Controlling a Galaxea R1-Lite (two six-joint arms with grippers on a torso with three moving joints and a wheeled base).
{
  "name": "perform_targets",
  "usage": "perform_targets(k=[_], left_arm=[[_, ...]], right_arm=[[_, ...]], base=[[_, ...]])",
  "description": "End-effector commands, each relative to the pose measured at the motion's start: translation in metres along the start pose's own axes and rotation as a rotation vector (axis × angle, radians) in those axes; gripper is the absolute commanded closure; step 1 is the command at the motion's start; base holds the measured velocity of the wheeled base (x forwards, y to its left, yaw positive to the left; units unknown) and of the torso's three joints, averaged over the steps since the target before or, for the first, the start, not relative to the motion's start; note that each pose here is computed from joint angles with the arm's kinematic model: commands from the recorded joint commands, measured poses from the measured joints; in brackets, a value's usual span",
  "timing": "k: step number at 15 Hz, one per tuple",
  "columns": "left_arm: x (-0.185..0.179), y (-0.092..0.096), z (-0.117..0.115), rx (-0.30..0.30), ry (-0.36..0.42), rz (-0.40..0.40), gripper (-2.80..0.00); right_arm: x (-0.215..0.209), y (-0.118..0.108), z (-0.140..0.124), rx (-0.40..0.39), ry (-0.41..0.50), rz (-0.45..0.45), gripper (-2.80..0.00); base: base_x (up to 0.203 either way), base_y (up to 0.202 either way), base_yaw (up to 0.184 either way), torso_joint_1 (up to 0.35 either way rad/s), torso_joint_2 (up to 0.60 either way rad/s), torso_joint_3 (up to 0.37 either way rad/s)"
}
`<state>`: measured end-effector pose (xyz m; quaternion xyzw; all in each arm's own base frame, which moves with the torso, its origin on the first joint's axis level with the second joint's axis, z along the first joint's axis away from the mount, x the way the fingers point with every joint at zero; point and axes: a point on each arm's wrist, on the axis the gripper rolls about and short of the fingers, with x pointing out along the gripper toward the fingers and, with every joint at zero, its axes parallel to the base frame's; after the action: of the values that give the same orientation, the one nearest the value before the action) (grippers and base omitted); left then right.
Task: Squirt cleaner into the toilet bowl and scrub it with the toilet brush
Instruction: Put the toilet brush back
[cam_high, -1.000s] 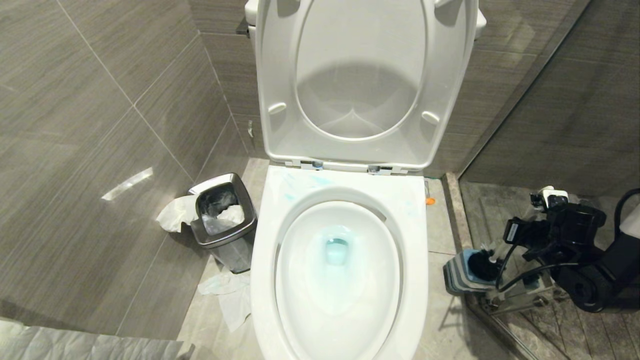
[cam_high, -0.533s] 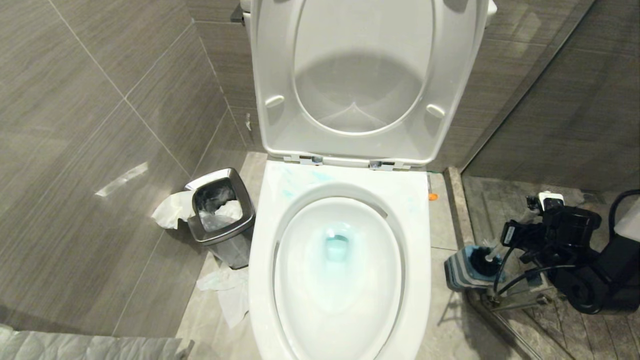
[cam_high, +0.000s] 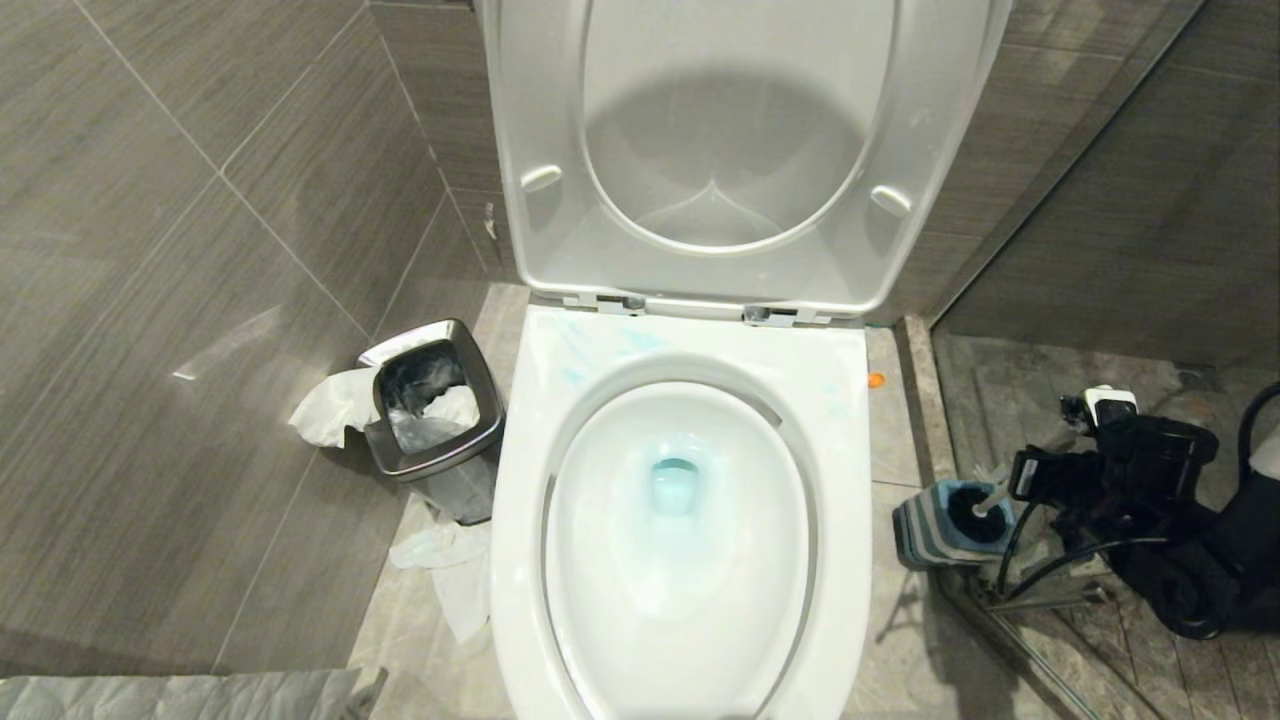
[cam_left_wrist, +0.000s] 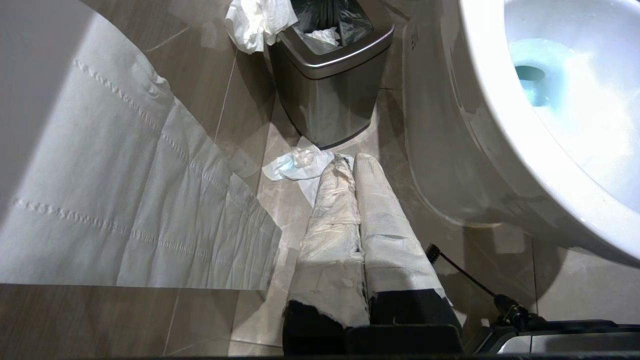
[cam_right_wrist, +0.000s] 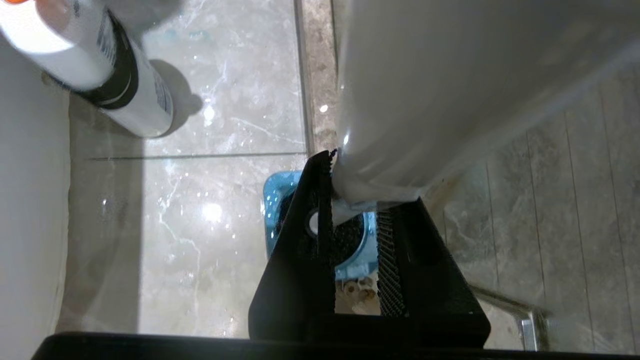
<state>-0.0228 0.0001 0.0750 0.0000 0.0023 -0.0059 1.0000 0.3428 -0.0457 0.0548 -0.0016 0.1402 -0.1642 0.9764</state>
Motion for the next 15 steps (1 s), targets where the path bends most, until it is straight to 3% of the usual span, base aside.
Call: perform_targets(k=[1, 11, 12, 15], left_arm=[[0.0001, 0.0, 0.0, 0.0, 0.001, -0.001, 0.0], [0.0001, 0.0, 0.0, 0.0, 0.001, -0.001, 0.0], [0.0001, 0.0, 0.0, -0.002, 0.001, -0.001, 0.0], [0.0001, 0.0, 0.0, -0.002, 0.001, -0.001, 0.0]], right_arm=[[-0.0033, -0.001, 0.0054, 0.006, -0.024, 0.018, 0.0], [-0.0084, -0.0039, 0.0073, -0.027, -0.027, 0.051, 0.0], [-0.0085, -0.0039, 0.0072, -0.027, -0.027, 0.05, -2.8], [-0.0105, -0.0058, 0.0092, -0.029, -0.03, 0.047, -2.8]], base=[[0.0, 0.0, 0.0, 0.0, 0.0, 0.0], [0.0, 0.0, 0.0, 0.0, 0.0, 0.0], [0.0, 0.0, 0.0, 0.0, 0.0, 0.0], [0.0, 0.0, 0.0, 0.0, 0.0, 0.0]])
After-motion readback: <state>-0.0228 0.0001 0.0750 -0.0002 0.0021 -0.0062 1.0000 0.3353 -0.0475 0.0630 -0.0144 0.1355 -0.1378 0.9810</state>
